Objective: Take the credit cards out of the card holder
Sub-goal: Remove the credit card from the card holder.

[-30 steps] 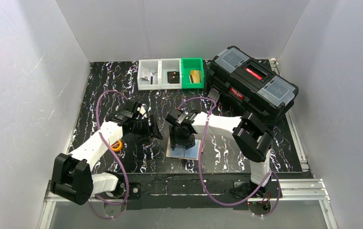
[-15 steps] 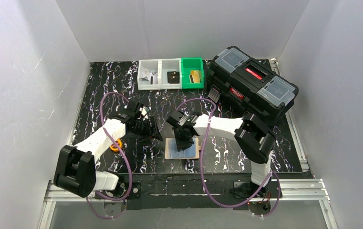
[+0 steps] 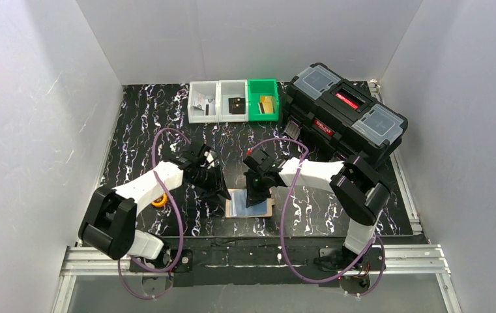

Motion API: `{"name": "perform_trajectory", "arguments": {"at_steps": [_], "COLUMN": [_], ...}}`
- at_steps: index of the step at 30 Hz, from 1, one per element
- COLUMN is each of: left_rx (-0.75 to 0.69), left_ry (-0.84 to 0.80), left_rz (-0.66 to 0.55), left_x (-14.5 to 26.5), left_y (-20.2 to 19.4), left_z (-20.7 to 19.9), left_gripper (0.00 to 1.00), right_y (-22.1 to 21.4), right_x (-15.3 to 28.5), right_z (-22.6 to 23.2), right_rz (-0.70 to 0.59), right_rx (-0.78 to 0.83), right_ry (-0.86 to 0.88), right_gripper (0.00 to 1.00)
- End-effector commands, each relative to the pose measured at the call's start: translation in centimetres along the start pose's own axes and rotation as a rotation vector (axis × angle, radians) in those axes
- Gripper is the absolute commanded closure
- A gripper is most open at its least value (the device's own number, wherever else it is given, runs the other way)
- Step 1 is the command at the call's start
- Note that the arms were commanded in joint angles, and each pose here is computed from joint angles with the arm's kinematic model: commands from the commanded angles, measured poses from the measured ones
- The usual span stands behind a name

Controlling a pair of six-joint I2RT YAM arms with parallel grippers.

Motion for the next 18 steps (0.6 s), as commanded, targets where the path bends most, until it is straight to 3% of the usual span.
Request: {"name": "perform_trajectory", "arguments": {"at_steps": [1,18], "left_rx": [0.008,0.022], "left_ry": [-0.040,-0.039], "left_rz": [0.024,0.101], "left_x": [-0.7,-3.8], "left_y": [-0.2,-1.1], "left_z": [-1.3,-1.3], "left_gripper": [0.59,0.72], "right_y": [-1.8,-1.9], "right_x": [-1.5,-1.9], "right_z": [-2.0,-2.3], "right_rz": [0.091,0.133], "right_rx": [-0.009,-0.054], "right_ry": [-0.016,0.023], "right_gripper": [0.90,0.92]}}
Point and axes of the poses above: each gripper's point midway between its finger pads, its own x axis back along the fingers, its own z axis along the line the jaws close on, y = z × x, the point moved 4 cm from there along x, back along the fingers, and after that the axes turned 14 degrees about -x, right-handed, at the moved point
